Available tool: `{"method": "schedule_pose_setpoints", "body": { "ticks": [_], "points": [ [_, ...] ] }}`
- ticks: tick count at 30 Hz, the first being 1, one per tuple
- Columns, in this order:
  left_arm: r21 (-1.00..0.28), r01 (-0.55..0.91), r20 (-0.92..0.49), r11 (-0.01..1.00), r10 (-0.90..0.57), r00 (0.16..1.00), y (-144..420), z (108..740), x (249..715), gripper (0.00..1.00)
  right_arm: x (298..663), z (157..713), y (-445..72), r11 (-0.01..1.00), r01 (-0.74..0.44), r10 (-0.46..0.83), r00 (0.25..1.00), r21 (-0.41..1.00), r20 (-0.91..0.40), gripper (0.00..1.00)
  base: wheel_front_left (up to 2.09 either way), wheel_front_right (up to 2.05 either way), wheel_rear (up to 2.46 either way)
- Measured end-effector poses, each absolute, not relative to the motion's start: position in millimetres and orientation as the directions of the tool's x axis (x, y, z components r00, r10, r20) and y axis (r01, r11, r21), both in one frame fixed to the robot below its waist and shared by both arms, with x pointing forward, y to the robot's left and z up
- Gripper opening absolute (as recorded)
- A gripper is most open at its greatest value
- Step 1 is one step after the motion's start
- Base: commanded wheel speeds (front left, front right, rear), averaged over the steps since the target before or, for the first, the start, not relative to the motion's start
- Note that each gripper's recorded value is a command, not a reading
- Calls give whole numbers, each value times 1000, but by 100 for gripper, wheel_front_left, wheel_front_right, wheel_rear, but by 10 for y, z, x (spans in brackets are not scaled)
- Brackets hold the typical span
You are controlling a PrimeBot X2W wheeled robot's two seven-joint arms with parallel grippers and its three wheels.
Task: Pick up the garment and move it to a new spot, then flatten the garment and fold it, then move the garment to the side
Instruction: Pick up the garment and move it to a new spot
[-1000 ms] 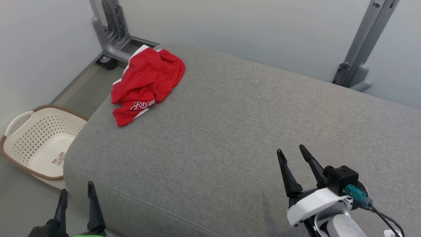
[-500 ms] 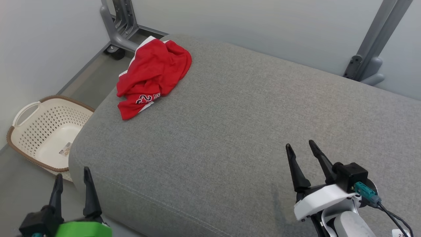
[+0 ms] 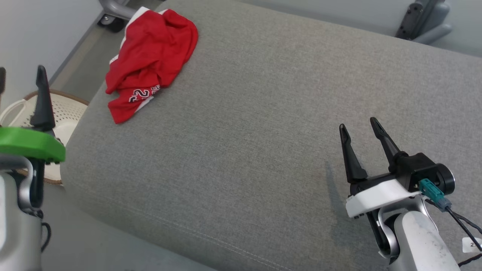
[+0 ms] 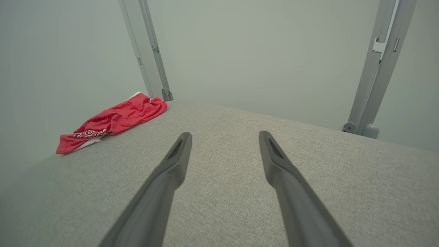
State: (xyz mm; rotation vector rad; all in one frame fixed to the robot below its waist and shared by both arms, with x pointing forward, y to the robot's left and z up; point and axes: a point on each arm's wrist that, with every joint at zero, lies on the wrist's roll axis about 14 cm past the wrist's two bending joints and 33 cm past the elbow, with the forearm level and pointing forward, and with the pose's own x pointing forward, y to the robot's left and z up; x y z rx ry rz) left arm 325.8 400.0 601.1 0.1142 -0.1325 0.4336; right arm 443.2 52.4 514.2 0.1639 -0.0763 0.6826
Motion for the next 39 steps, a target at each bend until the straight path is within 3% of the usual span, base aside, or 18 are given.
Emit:
{"method": "schedule_pose_setpoints", "body": {
  "ticks": [8, 18, 36, 37, 39],
  "points": [
    [180, -336, -124, 925, 360, 925, 4170, 5545, 4128, 100, 4706, 4884, 155, 825, -558, 555, 830, 87, 60, 100, 0, 0, 0],
    [107, -231, -442, 967, 255, 860, 3922, 4564, 4788, 100, 4884, 4501, -478, 903, -426, 428, 903, 60, -33, 100, 0, 0, 0],
    [133, -287, -645, 949, 303, 702, 4072, 3615, 4826, 98, 4877, 4030, -770, 929, -364, 369, 918, 60, -144, 100, 0, 0, 0],
    [133, -291, -649, 948, 305, 697, 4078, 3600, 4814, 48, 4880, 4039, -772, 930, -364, 369, 919, 58, -141, 100, 0, 0, 0],
    [135, -299, -652, 945, 312, 691, 4094, 3580, 4789, 0, 4896, 4082, -772, 930, -365, 369, 921, 52, -125, 100, 0, 0, 0]
  ]
}}
